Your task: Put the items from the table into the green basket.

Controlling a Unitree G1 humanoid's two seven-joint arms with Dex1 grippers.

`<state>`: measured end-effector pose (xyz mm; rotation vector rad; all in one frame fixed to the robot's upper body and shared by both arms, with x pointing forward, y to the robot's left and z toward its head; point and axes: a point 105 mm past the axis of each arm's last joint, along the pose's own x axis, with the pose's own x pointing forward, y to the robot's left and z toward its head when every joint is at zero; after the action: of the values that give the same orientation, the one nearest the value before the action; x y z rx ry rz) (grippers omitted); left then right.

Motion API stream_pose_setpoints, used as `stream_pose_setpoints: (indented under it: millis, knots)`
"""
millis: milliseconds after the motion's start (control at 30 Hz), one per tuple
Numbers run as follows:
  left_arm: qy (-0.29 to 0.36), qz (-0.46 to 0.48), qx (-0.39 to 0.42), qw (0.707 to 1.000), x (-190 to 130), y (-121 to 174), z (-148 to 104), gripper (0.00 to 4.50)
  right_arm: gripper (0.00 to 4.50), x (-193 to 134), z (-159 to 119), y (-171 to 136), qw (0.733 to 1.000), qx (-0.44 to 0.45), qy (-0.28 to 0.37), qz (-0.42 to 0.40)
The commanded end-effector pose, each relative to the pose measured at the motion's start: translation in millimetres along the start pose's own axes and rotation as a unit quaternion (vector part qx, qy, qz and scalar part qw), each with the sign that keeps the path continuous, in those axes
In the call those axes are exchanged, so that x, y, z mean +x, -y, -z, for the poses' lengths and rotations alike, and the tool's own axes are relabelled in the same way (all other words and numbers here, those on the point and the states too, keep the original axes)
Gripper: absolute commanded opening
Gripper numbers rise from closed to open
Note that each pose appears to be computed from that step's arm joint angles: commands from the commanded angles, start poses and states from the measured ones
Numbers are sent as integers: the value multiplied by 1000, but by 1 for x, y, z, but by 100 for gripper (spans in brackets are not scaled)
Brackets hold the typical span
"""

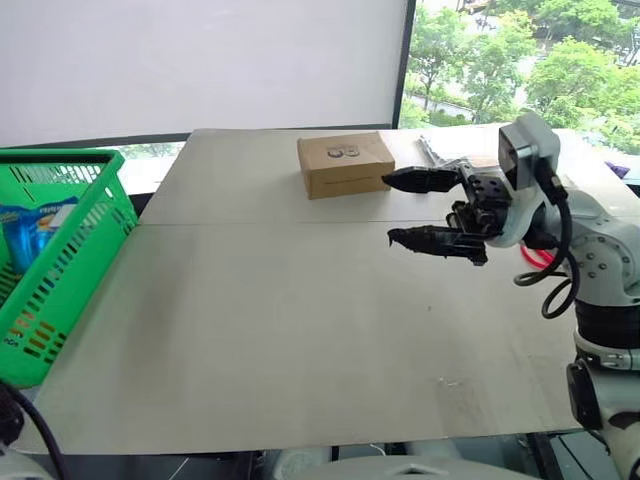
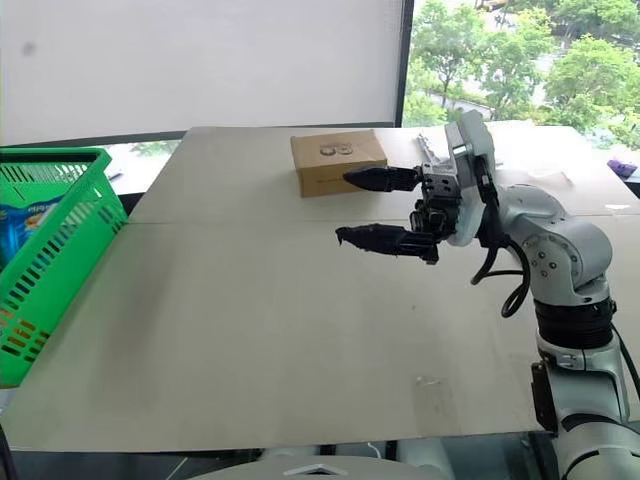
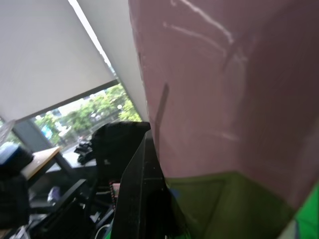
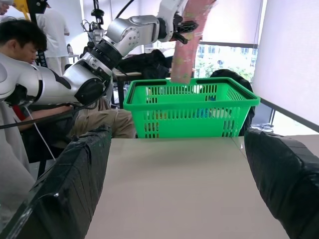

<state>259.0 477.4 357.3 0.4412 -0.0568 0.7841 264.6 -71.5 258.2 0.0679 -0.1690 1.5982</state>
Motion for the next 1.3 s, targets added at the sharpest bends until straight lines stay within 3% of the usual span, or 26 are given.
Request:
stream_pose_setpoints:
  millis: [33, 300, 567, 700, 833, 967, 1100, 1233, 1300]
  knots:
    - [33, -76, -7, 997, -5, -35, -8, 59, 450, 2, -9, -4, 1000, -22, 10, -6]
    - [42, -69, -33, 996, -4, -28, -1, 444, 450, 4, -8, -3, 1000, -23, 7, -8]
    - [76, -64, -56, 993, -2, -19, -12, 448, 450, 3, -8, -2, 1000, -25, 7, -6]
    - [182, 47, -116, 975, -10, 27, -56, 448, 450, 1, -6, -1, 1000, -24, 4, 1]
    - [276, 240, -196, 910, -47, 92, -98, 448, 450, -7, 1, 6, 999, -19, -4, 30]
    - [302, 383, -248, 837, -92, 134, -111, 448, 450, -20, 16, 17, 997, -17, -22, 76]
    - [228, 498, -216, 808, -127, 182, -72, 448, 450, -39, 37, 25, 988, -25, -48, 141]
    - [85, 536, -159, 824, -153, 231, 13, 448, 450, -75, 74, 35, 965, -25, -80, 248]
    - [55, 556, -143, 817, -176, 247, 41, 448, 450, -90, 90, 32, 957, -22, -89, 276]
